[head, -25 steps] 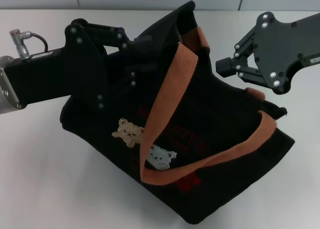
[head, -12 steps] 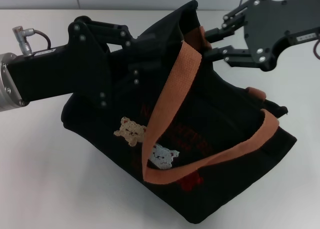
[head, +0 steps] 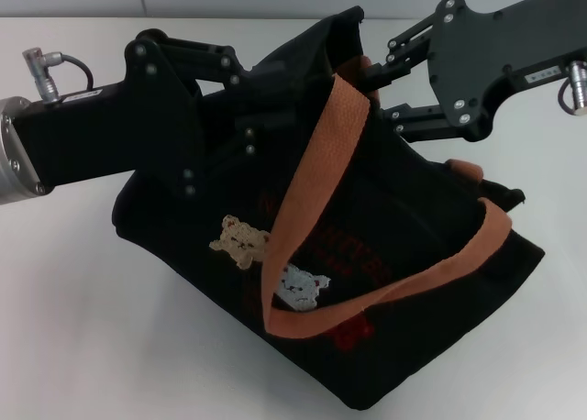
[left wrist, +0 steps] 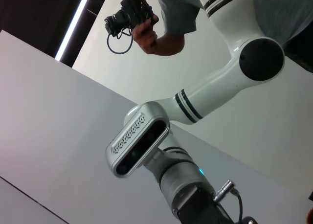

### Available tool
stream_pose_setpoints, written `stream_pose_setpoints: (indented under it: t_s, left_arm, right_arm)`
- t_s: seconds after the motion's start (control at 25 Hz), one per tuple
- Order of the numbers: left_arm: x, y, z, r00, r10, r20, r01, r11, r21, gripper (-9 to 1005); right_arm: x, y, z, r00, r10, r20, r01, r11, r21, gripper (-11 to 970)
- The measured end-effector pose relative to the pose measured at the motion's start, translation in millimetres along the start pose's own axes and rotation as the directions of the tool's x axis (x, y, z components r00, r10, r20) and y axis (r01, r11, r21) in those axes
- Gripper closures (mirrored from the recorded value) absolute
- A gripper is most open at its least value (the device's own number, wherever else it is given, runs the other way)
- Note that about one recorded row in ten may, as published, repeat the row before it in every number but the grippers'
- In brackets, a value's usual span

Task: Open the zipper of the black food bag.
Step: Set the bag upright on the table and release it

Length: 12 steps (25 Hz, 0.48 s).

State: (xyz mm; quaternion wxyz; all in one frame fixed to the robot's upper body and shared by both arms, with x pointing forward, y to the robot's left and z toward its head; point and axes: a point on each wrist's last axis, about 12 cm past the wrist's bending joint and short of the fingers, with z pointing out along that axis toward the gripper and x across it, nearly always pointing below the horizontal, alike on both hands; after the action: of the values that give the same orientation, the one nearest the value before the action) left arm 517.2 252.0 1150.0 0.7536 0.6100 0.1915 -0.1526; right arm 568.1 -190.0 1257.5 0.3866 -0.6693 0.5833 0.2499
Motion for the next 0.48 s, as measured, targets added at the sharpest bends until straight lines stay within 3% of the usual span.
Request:
stream_pose_setpoints:
  t_s: [0.48]
  left_arm:
    - [1, 0.9, 2, 1.000, 0.002, 0.006, -0.002, 1.000, 0.002, 807]
  right_arm:
    - [-10, -9.8, 21, 0.997, -0.027, -0.071, 0.022, 0.997, -0.070, 604]
